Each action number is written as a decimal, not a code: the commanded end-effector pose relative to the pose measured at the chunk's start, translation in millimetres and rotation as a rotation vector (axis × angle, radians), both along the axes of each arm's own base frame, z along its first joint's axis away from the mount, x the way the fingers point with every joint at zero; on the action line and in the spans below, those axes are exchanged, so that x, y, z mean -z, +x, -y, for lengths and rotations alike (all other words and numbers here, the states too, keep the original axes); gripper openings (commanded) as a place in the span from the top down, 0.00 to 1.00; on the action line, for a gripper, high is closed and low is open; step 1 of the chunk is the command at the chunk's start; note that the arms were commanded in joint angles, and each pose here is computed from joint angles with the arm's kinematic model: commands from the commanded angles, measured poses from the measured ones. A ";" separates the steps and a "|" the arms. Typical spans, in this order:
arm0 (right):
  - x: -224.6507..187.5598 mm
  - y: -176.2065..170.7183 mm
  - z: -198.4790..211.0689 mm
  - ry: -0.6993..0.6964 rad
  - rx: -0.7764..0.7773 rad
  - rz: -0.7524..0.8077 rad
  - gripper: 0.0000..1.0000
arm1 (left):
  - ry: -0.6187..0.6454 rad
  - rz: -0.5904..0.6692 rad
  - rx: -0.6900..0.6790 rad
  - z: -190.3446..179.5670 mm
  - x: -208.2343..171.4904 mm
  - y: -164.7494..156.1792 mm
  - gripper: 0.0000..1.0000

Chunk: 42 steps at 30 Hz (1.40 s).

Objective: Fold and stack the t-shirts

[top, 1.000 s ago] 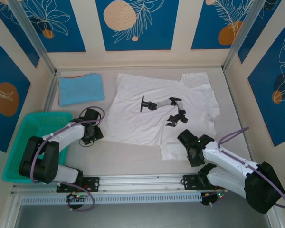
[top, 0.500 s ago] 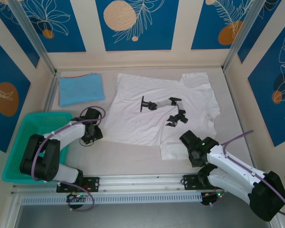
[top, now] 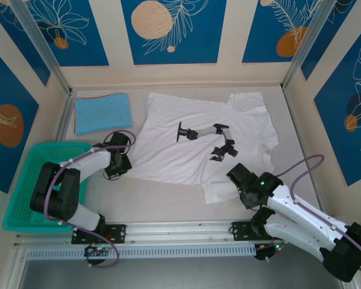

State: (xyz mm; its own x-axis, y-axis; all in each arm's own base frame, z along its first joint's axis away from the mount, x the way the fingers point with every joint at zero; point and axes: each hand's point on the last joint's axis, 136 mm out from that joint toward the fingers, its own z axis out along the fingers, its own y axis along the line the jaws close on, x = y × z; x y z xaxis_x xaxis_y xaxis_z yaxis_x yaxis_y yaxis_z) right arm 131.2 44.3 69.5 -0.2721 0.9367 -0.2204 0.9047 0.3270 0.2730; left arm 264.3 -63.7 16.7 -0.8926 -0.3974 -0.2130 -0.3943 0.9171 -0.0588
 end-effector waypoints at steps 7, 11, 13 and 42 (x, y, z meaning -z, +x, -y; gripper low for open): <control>-68.1 3.9 9.3 -0.115 -0.146 0.139 1.00 | -0.069 0.122 0.022 10.3 -40.0 4.9 1.00; -90.9 3.5 5.6 -0.130 -0.212 0.195 1.00 | -0.070 0.160 0.032 7.2 -59.4 -0.9 1.00; -98.8 2.7 4.5 -0.139 -0.242 0.215 1.00 | -0.070 0.180 0.038 5.5 -66.7 -4.5 1.00; -147.8 109.2 -30.5 -0.210 -0.567 0.276 1.00 | -0.110 0.114 -0.003 24.6 -89.9 60.5 1.00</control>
State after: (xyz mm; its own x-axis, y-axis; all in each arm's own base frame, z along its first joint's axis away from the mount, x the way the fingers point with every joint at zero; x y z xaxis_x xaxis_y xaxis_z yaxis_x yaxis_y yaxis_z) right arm 208.1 52.1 204.6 -0.5240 0.6900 -0.4992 0.6158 0.7119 0.3377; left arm 318.8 -96.9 109.4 -0.8669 -0.3977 -0.3006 -0.3318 0.9103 -0.2474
